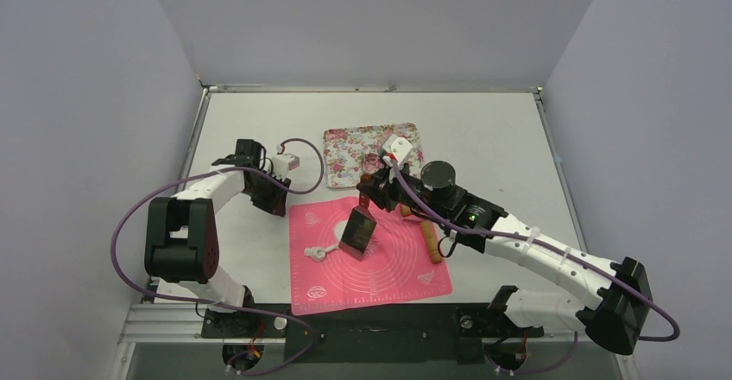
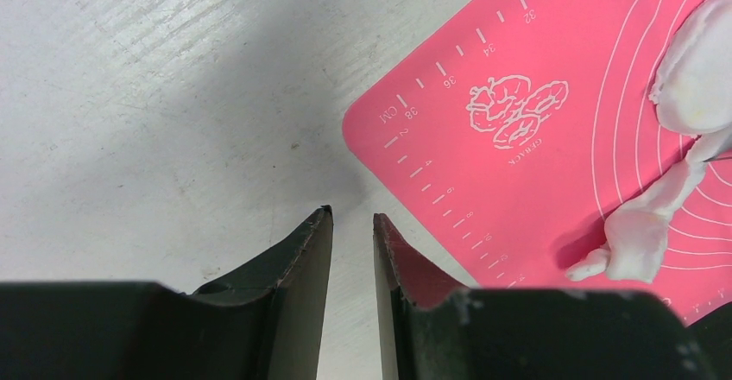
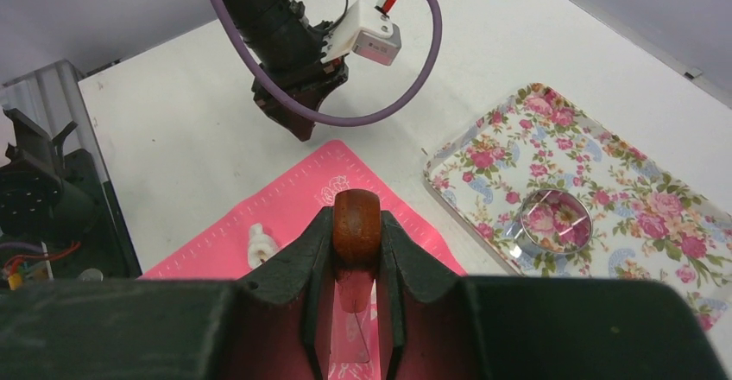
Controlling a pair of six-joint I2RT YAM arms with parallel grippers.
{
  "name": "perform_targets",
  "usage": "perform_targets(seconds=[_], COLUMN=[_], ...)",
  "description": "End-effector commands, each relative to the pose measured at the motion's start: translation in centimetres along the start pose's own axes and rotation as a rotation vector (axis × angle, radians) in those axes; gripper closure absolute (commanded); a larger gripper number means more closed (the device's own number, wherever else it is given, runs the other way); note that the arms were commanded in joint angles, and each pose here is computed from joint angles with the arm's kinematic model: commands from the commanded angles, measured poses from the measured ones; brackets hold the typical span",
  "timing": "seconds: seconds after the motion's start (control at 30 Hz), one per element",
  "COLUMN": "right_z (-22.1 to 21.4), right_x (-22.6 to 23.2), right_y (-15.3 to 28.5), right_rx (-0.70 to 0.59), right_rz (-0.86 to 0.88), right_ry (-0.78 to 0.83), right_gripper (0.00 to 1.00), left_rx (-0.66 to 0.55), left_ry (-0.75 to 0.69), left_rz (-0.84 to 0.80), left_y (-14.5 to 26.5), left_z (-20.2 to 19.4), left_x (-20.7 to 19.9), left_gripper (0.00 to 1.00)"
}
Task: Roll out the dumpling wrappers from the dough
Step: Remove the dumpling wrapper from the work surface.
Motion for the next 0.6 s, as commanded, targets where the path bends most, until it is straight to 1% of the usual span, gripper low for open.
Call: perform_targets(seconds=[0.0,0.13,0.27,0.33,0.43,0.57], right_z=[2.2,4.9,8.2,8.8,10.7,10.5], right_x=[-0.5,-0.5,-0.1,0.3,0.9,0.6], right_y=[1.5,1.5,0.1,-1.4,-2.3,-4.5], right_rx=[-0.047,-0.128,-0.257,-0.278,-0.324,-0.318], right_rz=[-0.041,-0.030,0.010,0.034,0.061,0.052], right_ry=[0.034,0.051,0.047,0.040,0.042,0.057], right_gripper=[1.00,1.00,1.00,1.00,1.00,1.00], left_rx=[-0.083,-0.098,-0.131,-0.138,-0.146,-0.148], left_ry=[-0.022,-0.033,-0.023,-0.016,-0.014,0.005], left_rz=[-0.009,-0.040,-0.085,-0.086,-0.083,-0.085], left_y=[1.4,1.7,2.8,3.2,3.5,3.6], left_z=[2.3,2.5,2.9,3.0,3.0,2.9], left_x=[-0.3,-0.8,-1.2,-1.1,-0.9,-0.3], left_gripper=[0.78,0.78,0.78,0.78,0.77,0.78])
Point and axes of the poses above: each gripper's point midway between its finger pads, its own y axis back along the fingers, its own x axis along the line the jaws close on, z = x × y, the point moved 3 cm from there along y, back along the fingers, and after that the axes turned 7 degrees about y, right-handed, at the moved point
